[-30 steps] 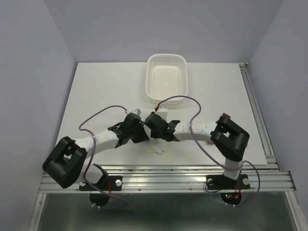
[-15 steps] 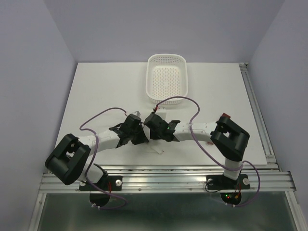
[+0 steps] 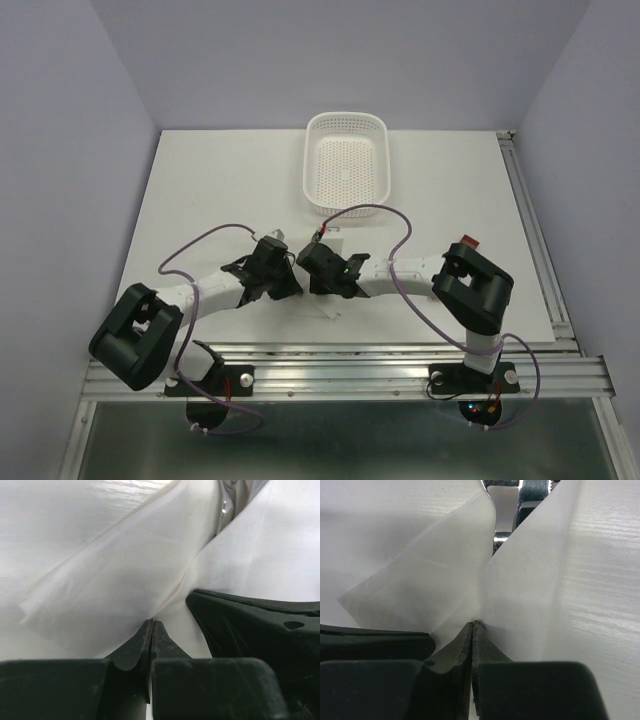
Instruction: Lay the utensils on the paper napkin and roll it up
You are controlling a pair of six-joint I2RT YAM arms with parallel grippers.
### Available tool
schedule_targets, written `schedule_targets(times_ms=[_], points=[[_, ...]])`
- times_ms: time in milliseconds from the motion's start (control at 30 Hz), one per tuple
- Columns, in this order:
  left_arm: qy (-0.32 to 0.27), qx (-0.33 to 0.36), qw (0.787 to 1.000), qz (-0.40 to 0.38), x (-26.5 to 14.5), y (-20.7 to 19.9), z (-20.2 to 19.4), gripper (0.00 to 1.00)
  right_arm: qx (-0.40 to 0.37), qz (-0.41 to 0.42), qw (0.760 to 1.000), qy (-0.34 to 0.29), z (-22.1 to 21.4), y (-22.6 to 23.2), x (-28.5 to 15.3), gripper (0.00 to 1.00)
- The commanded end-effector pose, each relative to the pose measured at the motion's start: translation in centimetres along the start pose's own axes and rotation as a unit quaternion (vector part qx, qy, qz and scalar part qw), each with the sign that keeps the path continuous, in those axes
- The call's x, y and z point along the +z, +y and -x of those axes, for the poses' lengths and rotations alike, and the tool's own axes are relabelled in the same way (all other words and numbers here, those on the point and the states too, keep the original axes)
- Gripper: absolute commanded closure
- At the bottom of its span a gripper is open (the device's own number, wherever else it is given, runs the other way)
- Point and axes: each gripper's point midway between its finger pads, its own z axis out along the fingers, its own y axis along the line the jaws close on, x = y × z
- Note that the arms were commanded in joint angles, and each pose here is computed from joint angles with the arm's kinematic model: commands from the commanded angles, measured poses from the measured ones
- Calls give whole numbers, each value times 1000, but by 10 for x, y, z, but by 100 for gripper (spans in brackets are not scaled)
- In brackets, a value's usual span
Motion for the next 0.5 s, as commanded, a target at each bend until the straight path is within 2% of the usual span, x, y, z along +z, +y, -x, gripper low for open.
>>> schedule_targets(times_ms=[0,33,67,100,133,167,233,267,367,467], points=[[-35,1,999,21,-17,0,23,90,-13,-37,999,24,-24,-19,7,96],[-48,-2,999,26,-21,1,33,89,-13,-37,999,27,-26,-20,8,96],[-54,-3,998,44,-25,7,37,83,-12,-34,999,27,-26,-18,8,96],[-90,-2,994,62,-33,12,59,77,-13,-34,999,28,-28,-19,7,96],[-101,-2,992,74,-37,16,66,70,-13,-33,999,28,-29,-19,7,96],[-103,-2,990,93,-41,25,68,57,-10,-30,999,27,-28,-18,7,96],[-117,2,988,106,-45,31,79,50,-8,-28,999,25,-29,-19,7,96],[-121,-2,986,113,-46,38,82,44,-7,-25,999,25,-29,-19,6,96],[-117,7,987,115,-40,42,80,35,-5,-19,1000,24,-29,-18,5,96],[-89,11,990,110,-29,44,70,34,-2,-12,1000,26,-30,-15,6,96]])
